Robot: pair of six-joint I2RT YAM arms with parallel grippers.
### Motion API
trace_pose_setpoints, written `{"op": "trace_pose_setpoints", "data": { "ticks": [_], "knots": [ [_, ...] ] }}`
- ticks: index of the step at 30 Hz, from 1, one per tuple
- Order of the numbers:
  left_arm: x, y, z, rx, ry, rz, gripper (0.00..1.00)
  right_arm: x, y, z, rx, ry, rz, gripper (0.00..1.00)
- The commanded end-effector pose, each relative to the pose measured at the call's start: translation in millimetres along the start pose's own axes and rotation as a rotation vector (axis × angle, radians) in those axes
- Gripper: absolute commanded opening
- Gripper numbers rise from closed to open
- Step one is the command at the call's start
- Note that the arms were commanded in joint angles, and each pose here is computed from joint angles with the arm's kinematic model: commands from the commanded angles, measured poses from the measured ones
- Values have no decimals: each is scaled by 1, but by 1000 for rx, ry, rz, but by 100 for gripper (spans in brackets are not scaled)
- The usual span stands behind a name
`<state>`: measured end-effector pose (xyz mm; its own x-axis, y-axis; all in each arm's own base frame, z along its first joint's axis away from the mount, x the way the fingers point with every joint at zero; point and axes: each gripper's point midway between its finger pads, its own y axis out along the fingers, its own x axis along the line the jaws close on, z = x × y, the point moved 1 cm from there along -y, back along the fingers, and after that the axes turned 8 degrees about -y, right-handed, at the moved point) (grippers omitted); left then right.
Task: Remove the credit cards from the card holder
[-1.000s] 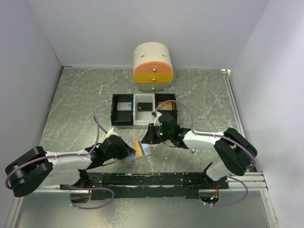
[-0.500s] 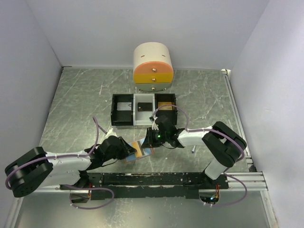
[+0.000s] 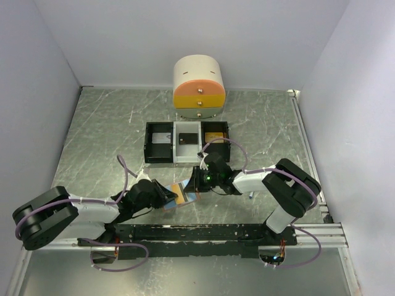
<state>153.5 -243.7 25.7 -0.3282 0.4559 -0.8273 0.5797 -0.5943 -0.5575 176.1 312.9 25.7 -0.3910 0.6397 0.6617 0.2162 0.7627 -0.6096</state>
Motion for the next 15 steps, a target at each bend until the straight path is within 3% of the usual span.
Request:
{"op": "trace_pose_setpoints", "data": {
  "ticks": [1,9,15],
  "knots": [
    [14,-2,0,-9,-6,-42,26,-25,-2,21,59,32,105,19],
    [14,-9,-7,-38,19,-49,15,-20,-2,14,48,16,93,19],
    [16,-16,-10,-55,16,-36,15,-9,-3,6,39,-5,62,19]
  ]
}}
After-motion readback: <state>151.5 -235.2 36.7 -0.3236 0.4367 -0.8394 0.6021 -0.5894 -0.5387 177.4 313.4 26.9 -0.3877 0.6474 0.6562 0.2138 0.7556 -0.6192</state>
